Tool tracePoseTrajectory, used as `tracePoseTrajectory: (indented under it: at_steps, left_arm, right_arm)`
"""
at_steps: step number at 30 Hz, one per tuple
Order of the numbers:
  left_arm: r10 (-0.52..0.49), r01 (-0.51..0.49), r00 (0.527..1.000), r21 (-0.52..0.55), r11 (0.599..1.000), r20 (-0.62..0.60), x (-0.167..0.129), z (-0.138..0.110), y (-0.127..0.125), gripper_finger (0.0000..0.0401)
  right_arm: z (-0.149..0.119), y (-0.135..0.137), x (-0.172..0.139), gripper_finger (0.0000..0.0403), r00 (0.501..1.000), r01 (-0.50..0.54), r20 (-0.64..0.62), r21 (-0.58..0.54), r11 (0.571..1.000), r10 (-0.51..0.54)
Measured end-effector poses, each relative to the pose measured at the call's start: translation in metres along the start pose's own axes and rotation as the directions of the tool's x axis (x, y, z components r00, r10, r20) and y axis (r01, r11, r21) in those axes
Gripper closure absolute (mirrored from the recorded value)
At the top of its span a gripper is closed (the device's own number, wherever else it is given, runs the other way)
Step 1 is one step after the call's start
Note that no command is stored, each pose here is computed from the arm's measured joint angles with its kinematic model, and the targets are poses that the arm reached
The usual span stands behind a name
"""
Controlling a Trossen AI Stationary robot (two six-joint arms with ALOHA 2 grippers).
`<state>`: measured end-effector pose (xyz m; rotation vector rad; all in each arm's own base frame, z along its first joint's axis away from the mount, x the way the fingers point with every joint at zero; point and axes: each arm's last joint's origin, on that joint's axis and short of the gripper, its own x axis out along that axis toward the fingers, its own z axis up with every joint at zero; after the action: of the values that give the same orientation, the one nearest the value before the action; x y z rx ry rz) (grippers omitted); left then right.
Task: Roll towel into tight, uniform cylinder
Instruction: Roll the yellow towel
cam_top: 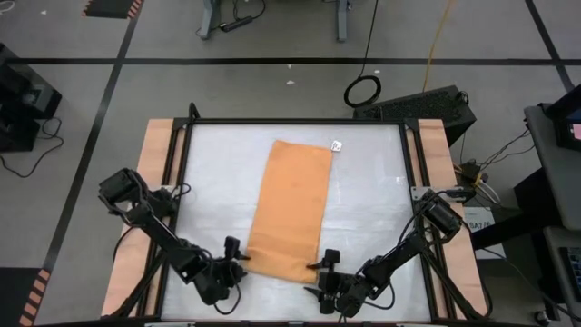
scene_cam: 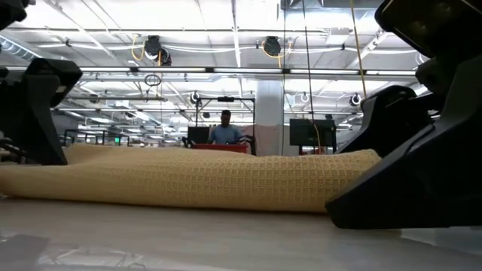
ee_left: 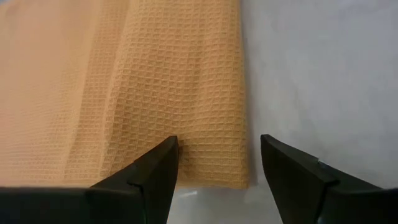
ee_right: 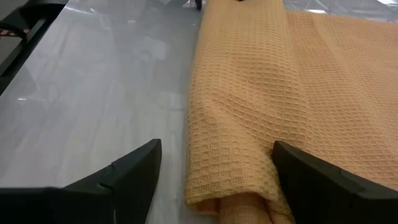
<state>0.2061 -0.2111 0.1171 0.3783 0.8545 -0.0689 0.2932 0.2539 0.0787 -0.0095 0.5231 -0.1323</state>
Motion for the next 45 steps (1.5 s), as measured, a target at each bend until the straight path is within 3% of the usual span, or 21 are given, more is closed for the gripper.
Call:
tracePoseTrajectory:
  at_steps: [5, 9, 16, 21, 30, 39, 42, 45]
  left_arm:
    - [-0.01, 0.01, 1.0, -0.023, 1.0, -0.013, 0.004, 0.002, 0.005, 0.0184]
    - [-0.016, 0.015, 1.0, -0.036, 0.999, -0.023, 0.006, 0.003, 0.009, 0.0234]
    - [-0.026, 0.022, 0.998, -0.087, 0.996, -0.048, 0.011, 0.004, 0.016, 0.0345]
    - [-0.047, 0.04, 0.997, -0.122, 0.992, -0.056, 0.013, 0.005, 0.018, 0.0389]
    - [-0.055, 0.046, 0.997, -0.151, 0.987, -0.055, 0.013, 0.005, 0.018, 0.0385]
    - [-0.059, 0.049, 0.997, -0.163, 0.985, -0.057, 0.013, 0.005, 0.018, 0.0384]
    - [-0.059, 0.048, 0.997, -0.179, 0.983, -0.057, 0.013, 0.005, 0.018, 0.0384]
    - [-0.059, 0.048, 0.997, -0.181, 0.982, -0.057, 0.013, 0.005, 0.018, 0.0384]
  right_arm:
    - [0.0, 0.0, 0.0, 0.0106, 1.0, -0.001, 0.0, -0.012, 1.0, 0.001]
    - [0.001, 0.002, -0.001, 0.0116, 1.0, -0.011, 0.022, -0.046, 0.999, 0.012]
    - [0.002, 0.008, -0.006, 0.0202, 0.998, -0.004, 0.07, -0.099, 0.995, 0.011]
    - [0.003, 0.008, -0.006, 0.0249, 0.997, -0.001, 0.078, -0.096, 0.995, 0.008]
    - [0.009, 0.015, -0.009, 0.0244, 0.994, 0.011, 0.11, -0.106, 0.994, 0.001]
    - [0.019, 0.029, -0.017, 0.0168, 0.994, 0.056, 0.105, -0.191, 0.98, -0.036]
    - [0.018, 0.028, -0.016, 0.0174, 0.994, 0.056, 0.097, -0.186, 0.981, -0.039]
    - [0.017, 0.025, -0.014, 0.0207, 0.996, 0.058, 0.077, -0.161, 0.985, -0.047]
